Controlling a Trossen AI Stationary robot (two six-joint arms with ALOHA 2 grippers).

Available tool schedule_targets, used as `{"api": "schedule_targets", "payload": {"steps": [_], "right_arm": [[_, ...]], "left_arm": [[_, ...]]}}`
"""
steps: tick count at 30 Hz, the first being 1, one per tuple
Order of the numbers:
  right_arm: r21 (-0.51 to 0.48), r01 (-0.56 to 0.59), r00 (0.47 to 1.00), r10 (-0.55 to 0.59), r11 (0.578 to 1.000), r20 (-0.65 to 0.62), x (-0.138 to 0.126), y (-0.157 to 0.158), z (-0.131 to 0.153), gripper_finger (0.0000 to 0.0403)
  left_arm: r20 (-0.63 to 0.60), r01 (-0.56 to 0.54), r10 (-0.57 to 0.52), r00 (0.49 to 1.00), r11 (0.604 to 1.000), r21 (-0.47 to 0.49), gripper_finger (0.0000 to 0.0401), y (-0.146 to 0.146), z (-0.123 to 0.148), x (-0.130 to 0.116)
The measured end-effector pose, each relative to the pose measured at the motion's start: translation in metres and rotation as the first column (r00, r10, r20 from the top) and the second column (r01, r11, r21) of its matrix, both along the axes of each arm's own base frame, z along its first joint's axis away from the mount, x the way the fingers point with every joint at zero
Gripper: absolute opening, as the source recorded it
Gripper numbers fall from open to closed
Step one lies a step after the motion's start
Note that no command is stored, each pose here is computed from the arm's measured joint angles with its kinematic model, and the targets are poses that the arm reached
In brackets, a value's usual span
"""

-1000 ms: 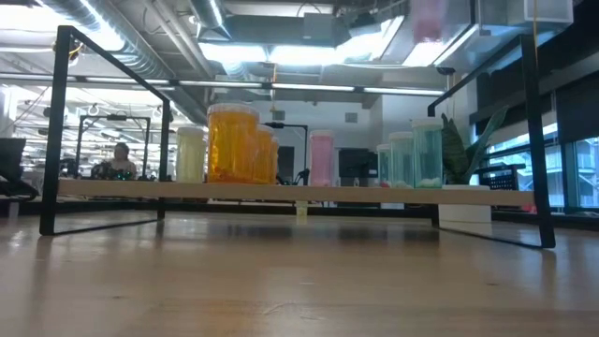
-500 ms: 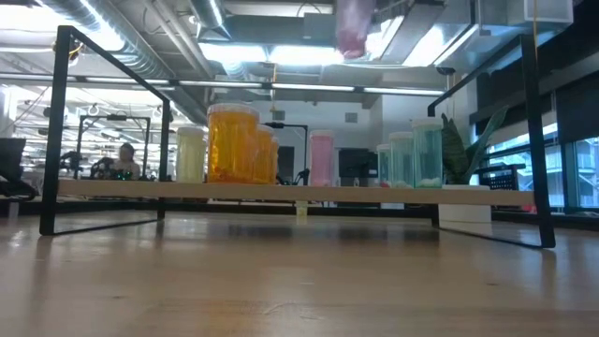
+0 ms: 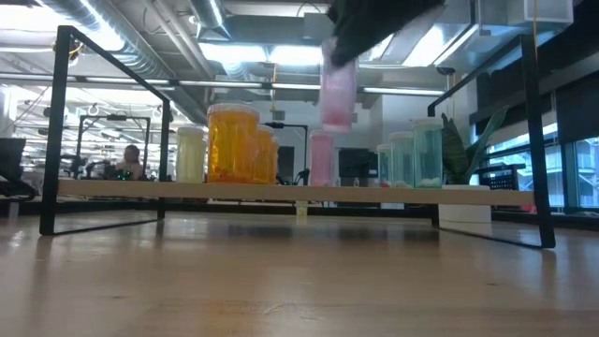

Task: Pick and place medicine bottles onto shelf by color
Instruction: Put the pink pill bottle aligned with the pink pill bottle on the shelf

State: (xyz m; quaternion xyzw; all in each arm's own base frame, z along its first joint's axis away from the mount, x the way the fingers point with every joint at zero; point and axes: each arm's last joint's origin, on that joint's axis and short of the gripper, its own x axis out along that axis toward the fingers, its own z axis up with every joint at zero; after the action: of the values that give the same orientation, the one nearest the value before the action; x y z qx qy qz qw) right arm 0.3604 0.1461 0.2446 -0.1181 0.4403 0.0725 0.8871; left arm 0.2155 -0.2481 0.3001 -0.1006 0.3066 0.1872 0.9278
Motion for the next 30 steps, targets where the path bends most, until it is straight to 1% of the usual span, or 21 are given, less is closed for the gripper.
{"api": "schedule_targets", "payload": {"steps": [2,5,14,17,23,30], "right_arm": [[-0.005,0.010,1.000,-0.010,1.000,-0.015,-0.001,-0.004,-0.006,0.0126],[-0.003,0.013,1.000,-0.013,1.000,0.019,0.003,-0.009,-0.009,0.0126],[-0.022,0.061,0.998,-0.061,0.998,-0.011,0.006,-0.031,-0.024,0.0126],[-0.002,0.060,0.998,-0.060,0.998,-0.011,0.007,-0.035,-0.026,0.0126],[0.017,0.053,0.998,-0.052,0.998,-0.045,0.003,-0.040,-0.038,0.0126],[0.021,0.048,0.998,-0.047,0.999,-0.028,0.003,-0.040,-0.039,0.0126]], "left_arm": [[-0.001,0.000,0.000,1.000,1.000,0.001,0.0275,0.000,0.000,0.000],[-0.001,0.000,0.000,1.000,1.000,0.002,0.0275,0.000,0.000,0.000],[-0.002,0.000,0.000,1.000,1.000,0.002,0.0275,0.000,0.000,0.000],[-0.002,0.000,0.000,1.000,1.000,0.002,0.0275,0.000,0.000,0.000],[-0.002,-0.001,0.001,1.000,1.000,0.002,0.0275,0.000,0.000,0.000],[-0.001,-0.001,0.001,1.000,1.000,0.002,0.0275,0.000,0.000,0.000]]}}
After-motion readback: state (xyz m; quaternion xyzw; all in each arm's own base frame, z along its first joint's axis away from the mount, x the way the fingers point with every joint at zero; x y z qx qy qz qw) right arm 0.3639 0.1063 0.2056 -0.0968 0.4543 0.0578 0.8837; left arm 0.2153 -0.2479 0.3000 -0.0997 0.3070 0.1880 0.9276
